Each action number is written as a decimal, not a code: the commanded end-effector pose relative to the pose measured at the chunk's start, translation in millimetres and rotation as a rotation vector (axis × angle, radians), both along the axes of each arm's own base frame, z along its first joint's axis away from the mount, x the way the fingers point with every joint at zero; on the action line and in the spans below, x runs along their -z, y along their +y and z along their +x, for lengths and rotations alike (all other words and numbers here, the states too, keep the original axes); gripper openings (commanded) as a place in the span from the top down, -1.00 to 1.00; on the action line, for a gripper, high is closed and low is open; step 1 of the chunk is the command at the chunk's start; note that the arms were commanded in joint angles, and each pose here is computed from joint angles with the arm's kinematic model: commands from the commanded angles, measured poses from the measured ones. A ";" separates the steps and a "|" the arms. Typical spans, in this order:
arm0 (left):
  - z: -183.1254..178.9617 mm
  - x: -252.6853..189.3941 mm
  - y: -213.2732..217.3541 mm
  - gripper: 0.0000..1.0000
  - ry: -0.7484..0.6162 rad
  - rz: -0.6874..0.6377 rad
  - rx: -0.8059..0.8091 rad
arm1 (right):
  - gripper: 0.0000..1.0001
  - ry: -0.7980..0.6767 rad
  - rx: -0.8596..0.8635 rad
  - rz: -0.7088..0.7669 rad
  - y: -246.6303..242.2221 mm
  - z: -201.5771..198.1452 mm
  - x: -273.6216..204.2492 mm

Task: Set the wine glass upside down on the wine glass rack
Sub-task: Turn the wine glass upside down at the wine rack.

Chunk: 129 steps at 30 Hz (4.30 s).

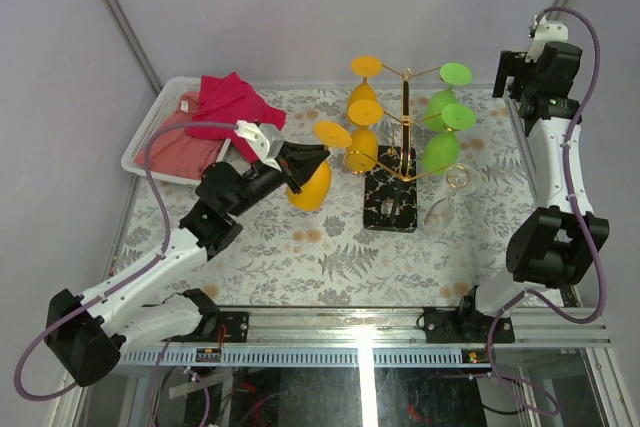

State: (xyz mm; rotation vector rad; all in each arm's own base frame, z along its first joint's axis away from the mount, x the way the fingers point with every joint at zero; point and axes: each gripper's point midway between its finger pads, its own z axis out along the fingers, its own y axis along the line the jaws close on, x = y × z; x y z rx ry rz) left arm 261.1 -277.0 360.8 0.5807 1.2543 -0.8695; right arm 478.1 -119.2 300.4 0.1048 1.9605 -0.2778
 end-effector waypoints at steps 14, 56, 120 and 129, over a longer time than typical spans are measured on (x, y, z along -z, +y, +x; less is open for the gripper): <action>-35.8 29.9 -28.9 1.00 0.036 -0.069 0.044 | -0.99 -0.092 0.018 -0.031 -11.9 7.8 -33.9; 17.2 44.8 -71.1 1.00 -0.026 -0.153 -0.040 | -0.98 -0.097 0.021 -0.036 -17.2 3.7 -28.0; -15.9 96.7 -41.2 -0.66 0.079 0.029 -0.117 | -0.99 -0.087 0.026 -0.052 -19.5 -1.2 -23.1; -3.0 124.3 37.8 -1.00 0.158 0.182 -0.442 | -0.99 -0.102 0.042 -0.052 -20.6 -4.4 -36.4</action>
